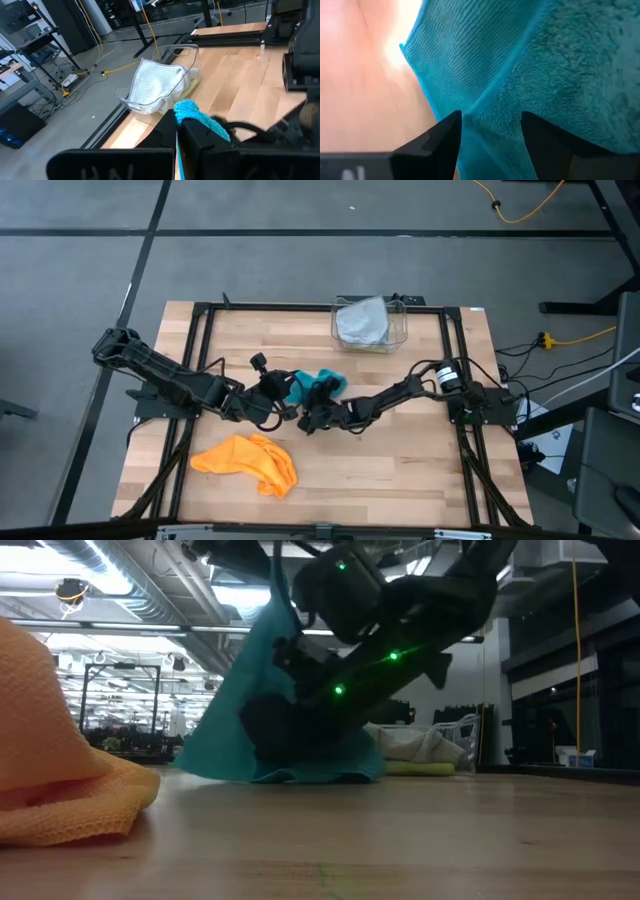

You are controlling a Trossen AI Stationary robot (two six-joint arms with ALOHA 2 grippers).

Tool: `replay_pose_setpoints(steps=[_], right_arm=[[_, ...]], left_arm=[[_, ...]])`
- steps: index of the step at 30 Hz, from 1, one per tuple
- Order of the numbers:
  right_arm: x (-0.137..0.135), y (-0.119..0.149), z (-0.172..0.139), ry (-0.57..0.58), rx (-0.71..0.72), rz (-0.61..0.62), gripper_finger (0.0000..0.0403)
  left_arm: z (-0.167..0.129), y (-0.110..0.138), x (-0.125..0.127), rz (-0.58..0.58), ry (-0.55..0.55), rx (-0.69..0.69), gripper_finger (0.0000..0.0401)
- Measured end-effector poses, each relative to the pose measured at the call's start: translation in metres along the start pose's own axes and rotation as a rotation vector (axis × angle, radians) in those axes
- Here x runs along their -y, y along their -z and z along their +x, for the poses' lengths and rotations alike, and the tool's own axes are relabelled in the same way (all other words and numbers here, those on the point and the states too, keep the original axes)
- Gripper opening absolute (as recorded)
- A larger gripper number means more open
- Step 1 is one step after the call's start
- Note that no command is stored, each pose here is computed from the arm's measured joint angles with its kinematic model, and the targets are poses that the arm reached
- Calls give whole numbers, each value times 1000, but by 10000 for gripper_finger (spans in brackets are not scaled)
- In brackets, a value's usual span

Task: Fold microfiber towels
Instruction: Fold the blue microfiber towel

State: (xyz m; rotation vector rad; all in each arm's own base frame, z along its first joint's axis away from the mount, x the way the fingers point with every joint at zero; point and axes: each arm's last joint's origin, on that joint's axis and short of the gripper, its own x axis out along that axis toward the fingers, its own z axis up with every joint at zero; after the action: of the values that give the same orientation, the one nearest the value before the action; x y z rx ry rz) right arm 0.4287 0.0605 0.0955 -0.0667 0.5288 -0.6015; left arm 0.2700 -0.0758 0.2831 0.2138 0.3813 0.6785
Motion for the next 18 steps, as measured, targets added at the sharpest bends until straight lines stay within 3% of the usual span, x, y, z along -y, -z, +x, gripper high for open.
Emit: replay_pose_setpoints(steps=[9,18], right_arm=[[1,-19,6,27,69,77,208],[2,7,31,-26,17,92,208]], left_arm=[[0,-1,0,-37,-1,6,0],[0,-1,0,-41,-6,9,0]])
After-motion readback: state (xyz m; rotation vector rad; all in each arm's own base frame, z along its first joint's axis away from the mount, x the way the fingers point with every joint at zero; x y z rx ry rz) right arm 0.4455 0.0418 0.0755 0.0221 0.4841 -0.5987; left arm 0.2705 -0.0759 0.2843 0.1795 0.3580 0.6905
